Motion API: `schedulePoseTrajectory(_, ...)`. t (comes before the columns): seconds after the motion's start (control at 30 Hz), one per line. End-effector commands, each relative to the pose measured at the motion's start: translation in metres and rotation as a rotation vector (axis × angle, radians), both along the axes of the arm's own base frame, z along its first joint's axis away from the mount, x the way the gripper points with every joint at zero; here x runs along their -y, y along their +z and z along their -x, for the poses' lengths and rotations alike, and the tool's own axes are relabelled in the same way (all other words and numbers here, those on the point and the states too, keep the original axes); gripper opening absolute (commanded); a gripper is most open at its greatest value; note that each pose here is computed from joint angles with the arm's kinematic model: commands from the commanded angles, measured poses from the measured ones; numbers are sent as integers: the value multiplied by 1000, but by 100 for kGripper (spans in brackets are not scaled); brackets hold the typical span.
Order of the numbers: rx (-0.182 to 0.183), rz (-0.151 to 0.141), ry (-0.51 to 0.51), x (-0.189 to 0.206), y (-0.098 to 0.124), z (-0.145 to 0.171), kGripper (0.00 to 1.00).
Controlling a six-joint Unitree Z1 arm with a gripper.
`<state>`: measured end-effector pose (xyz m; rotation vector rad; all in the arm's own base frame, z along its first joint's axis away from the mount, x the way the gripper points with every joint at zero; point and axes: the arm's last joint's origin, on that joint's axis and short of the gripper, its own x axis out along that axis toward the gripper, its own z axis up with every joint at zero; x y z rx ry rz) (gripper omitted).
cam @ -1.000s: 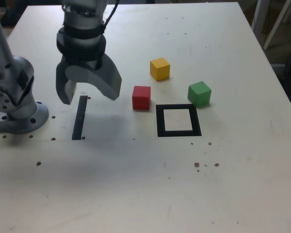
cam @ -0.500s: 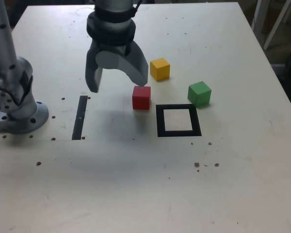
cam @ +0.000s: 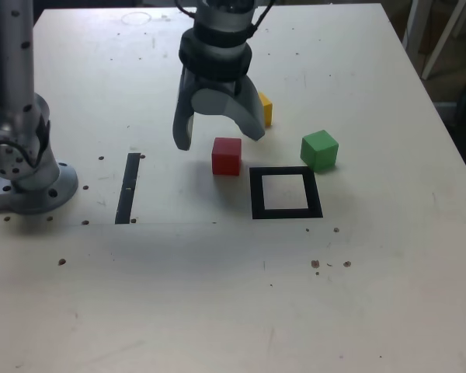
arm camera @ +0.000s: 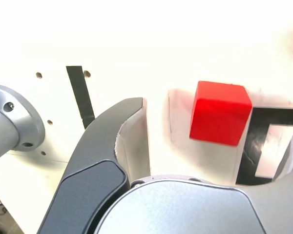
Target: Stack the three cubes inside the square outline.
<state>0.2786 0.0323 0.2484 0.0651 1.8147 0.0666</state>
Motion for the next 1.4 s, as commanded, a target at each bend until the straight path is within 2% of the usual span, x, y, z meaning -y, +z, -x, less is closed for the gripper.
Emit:
schedulePoseTrajectory(0.0,-2,-1,-2,-3,-6,-6,99)
schedulePoseTrajectory(0.2,-11,4,-12,-5,-18,-16,97)
schedulePoseTrajectory(0.37,-37,22,-18,-6,-28,-21,94)
schedulePoseTrajectory(0.57,-61,29,-17,-7,-38,-25,88)
schedulePoseTrajectory(0.8,-74,31,-12,-8,-42,-26,69)
schedulePoseTrajectory(0.97,-93,26,-10,-9,-44,-25,48)
schedulePoseTrajectory(1.1,-94,18,-11,-9,-44,-25,33)
schedulePoseTrajectory(1.2,-90,15,-11,-9,-44,-25,29)
schedulePoseTrajectory(1.37,-86,14,-12,-9,-43,-25,29)
